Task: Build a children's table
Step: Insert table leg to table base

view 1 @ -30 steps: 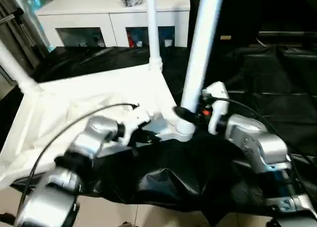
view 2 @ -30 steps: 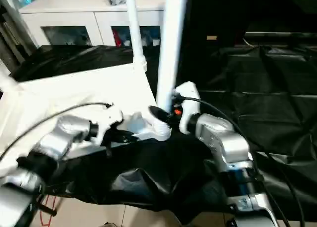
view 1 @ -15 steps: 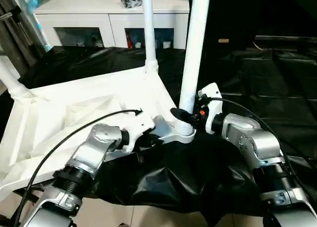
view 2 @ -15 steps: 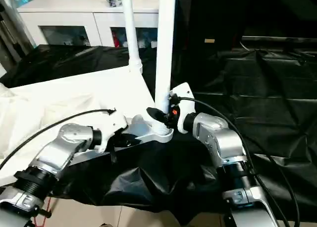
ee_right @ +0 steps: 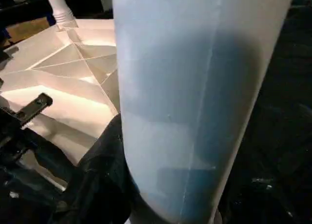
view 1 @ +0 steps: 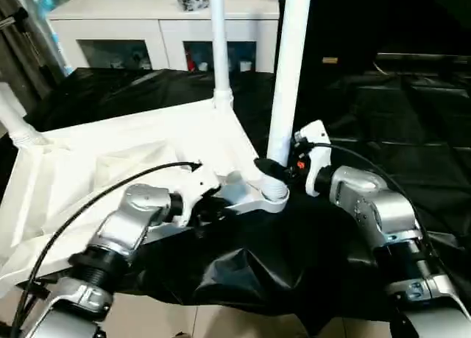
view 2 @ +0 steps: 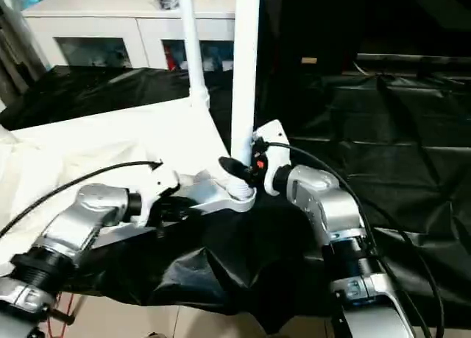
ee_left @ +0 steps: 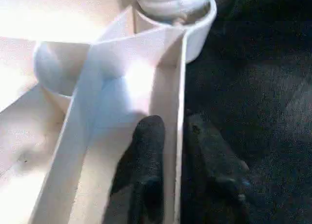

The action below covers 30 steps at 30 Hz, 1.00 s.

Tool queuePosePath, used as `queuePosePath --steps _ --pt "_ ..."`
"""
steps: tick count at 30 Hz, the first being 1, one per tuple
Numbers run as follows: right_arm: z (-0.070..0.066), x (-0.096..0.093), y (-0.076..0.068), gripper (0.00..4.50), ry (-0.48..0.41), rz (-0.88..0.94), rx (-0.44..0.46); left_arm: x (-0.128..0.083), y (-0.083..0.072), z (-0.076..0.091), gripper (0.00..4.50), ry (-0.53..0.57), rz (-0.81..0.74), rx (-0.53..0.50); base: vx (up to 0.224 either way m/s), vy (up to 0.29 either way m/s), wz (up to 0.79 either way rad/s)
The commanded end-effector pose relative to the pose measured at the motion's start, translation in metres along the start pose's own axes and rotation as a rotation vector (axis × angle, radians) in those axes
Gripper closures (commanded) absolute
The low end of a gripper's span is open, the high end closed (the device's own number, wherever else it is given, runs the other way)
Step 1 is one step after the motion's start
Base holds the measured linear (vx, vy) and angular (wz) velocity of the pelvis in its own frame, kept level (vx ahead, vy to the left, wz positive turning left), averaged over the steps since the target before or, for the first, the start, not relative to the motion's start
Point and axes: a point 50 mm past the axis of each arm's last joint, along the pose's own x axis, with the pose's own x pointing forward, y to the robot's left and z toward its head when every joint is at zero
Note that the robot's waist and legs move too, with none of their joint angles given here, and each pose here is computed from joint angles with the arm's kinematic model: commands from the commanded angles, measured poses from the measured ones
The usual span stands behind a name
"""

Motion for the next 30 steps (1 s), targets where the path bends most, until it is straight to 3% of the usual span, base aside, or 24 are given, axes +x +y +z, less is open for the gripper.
queuePosePath --steps 1,2,7,21,24,30 --pt "0.008 0.002 0.001 2.61 -0.028 0.01 -0.026 -0.002 0.001 -0.016 3.98 0.033 0.014 -0.065 0.0 0.0 0.0" --pt "0.008 0.003 0.002 2.61 -0.023 0.016 -0.03 -0.002 0.0 -0.016 4.23 0.029 0.008 -0.073 0.0 0.0 0.0" --pt "0.006 0.002 0.004 2.61 0.005 0.041 -0.04 -0.001 0.0 -0.018 4.47 0.033 0.0 -0.07 0.0 0.0 0.0" --pt "-0.007 0.001 -0.003 2.61 0.054 0.025 -0.043 0.0 -0.007 -0.026 4.5 0.102 -0.082 -0.006 0.0 0.0 0.0" --pt "-0.009 0.001 -0.004 2.61 0.034 0.016 -0.014 -0.001 -0.007 -0.025 4.5 0.105 -0.09 -0.002 0.0 0.0 0.0" --pt "-0.021 -0.005 -0.012 2.61 -0.042 -0.025 0.14 0.0 -0.007 -0.022 4.5 0.093 -0.099 -0.01 0.0 0.0 0.0"
